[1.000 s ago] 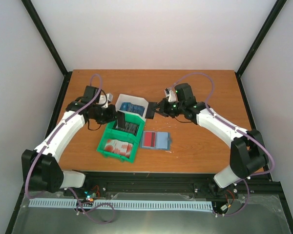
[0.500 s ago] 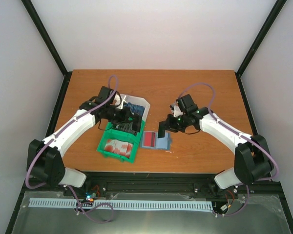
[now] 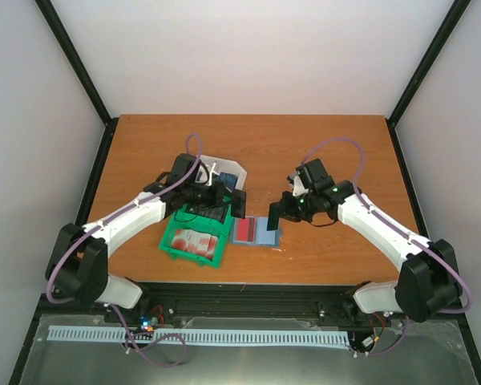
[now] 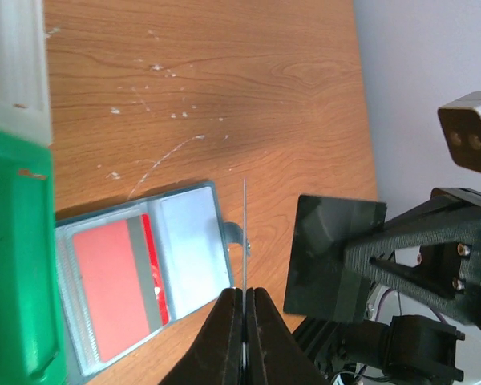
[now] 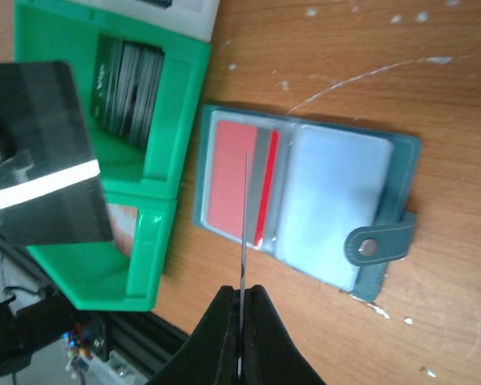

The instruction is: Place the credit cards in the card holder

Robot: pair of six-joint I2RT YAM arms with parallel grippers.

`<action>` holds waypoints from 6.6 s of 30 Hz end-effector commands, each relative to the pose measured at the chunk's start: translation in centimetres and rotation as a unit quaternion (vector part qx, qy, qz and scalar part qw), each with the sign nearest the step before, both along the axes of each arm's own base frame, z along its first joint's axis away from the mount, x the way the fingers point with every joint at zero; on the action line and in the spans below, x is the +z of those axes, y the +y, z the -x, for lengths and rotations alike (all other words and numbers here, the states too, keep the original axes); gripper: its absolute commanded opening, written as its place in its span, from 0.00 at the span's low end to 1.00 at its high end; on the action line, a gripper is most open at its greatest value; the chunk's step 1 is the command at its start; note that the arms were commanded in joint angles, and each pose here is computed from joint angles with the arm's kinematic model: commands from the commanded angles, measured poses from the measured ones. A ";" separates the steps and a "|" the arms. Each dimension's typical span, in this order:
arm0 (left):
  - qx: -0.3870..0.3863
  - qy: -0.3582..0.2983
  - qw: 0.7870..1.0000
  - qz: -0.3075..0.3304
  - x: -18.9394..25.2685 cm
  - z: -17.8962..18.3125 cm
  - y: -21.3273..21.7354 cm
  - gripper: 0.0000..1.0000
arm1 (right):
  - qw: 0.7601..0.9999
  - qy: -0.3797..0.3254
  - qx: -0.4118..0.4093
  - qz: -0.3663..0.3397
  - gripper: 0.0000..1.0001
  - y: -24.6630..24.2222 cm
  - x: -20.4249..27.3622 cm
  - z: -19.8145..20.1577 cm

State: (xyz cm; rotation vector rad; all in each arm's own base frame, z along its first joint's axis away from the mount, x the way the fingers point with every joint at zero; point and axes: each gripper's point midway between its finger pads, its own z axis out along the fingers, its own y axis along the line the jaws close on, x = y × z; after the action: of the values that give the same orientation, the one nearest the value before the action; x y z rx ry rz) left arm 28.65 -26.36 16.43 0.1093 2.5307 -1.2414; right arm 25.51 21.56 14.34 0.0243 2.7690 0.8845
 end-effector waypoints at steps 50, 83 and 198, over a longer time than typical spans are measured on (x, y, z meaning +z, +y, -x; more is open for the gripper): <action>0.094 0.025 0.969 -0.226 -11.2 0.5 1.5 0.00 | 0.987 0.099 0.058 0.115 0.03 -1.3 -9.3 0.2; 0.002 0.040 0.999 -0.024 -8.1 0.8 -5.8 0.01 | 0.986 0.091 0.047 0.128 0.03 -1.8 -9.0 0.0; 0.076 0.166 0.967 -0.179 -11.5 4.8 -3.5 0.65 | 0.991 0.059 0.095 0.067 0.03 0.4 -7.8 -0.1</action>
State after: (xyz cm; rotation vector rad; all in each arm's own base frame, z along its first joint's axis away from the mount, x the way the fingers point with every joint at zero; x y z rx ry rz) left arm 24.33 -31.43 4.40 -0.1850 2.9443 -0.9018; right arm 24.97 21.31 5.20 -0.1610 3.0300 0.7192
